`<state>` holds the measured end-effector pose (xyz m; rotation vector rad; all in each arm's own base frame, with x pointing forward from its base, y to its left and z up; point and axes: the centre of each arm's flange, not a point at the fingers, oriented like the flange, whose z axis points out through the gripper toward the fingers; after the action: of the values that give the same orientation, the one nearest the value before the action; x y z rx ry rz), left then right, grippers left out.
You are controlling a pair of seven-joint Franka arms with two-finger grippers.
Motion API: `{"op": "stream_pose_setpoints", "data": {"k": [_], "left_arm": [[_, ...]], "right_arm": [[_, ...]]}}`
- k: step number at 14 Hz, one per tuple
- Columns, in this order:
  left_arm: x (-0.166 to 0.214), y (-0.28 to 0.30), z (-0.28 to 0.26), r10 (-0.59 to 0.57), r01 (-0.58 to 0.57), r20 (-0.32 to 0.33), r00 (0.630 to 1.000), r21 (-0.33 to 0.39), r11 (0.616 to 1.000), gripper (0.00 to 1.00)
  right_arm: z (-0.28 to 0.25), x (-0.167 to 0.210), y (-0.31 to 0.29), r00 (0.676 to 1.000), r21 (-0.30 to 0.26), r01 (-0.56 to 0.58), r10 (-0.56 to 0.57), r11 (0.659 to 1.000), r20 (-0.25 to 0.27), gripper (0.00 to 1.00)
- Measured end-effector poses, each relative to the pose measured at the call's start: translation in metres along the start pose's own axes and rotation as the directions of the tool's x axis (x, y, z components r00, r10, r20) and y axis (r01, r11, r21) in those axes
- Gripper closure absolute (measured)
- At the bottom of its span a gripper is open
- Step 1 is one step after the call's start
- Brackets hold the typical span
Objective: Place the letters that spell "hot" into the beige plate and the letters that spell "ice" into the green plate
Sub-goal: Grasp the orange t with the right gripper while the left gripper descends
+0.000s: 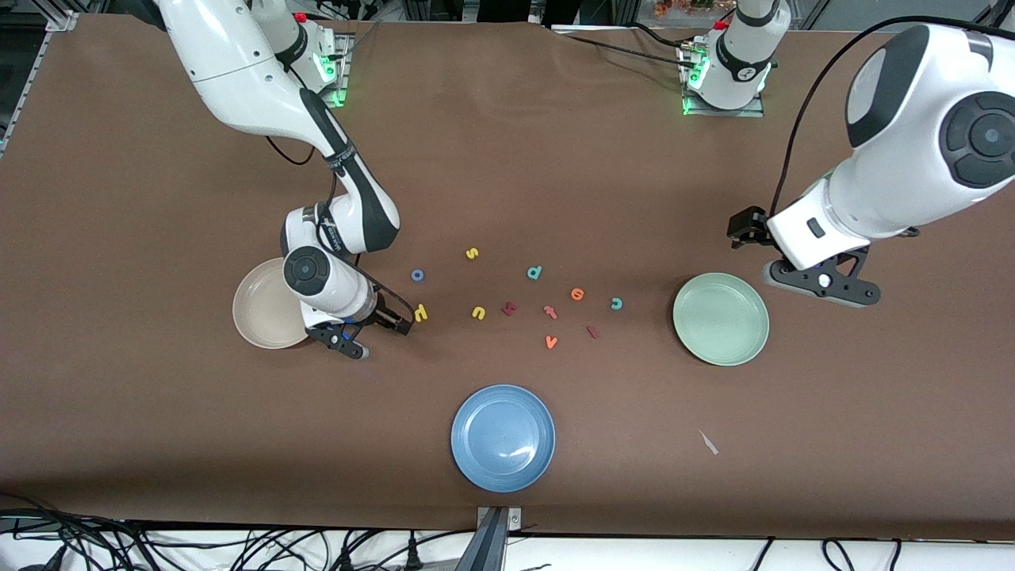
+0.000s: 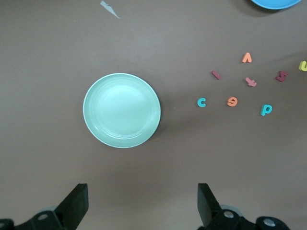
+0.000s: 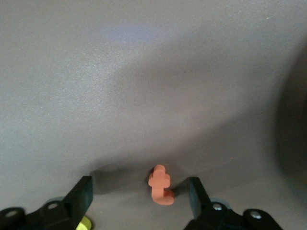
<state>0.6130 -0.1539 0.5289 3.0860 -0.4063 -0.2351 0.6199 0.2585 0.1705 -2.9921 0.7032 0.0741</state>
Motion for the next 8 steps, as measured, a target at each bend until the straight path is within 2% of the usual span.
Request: {"op": "stream_pose_setpoints", "data": {"k": [2,4,5,7,8], "left_arm": [[0.000,0.014,0.001,0.022,-0.022,0.002,1.000,0.003,1.000,0.00],[0.000,0.030,0.003,0.038,-0.038,0.004,0.999,0.006,0.999,0.00],[0.001,0.037,0.005,0.037,-0.037,0.008,0.999,0.008,0.999,0.00],[0.004,0.051,0.017,0.043,-0.043,0.032,0.999,0.009,0.999,0.00],[0.008,0.062,0.029,0.051,-0.051,0.053,0.997,0.009,0.999,0.00]], "right_arm": [[-0.002,0.002,0.001,1.000,0.000,-0.003,0.003,1.000,-0.002,0.35],[-0.002,0.002,0.001,1.000,0.001,-0.003,0.003,1.000,-0.002,0.38],[-0.004,0.002,0.000,1.000,0.003,-0.004,0.004,1.000,-0.002,0.49],[-0.005,0.002,0.000,1.000,0.002,-0.006,0.006,1.000,0.001,0.53],[-0.006,0.003,0.000,1.000,0.004,-0.007,0.007,1.000,0.002,0.59]]}}
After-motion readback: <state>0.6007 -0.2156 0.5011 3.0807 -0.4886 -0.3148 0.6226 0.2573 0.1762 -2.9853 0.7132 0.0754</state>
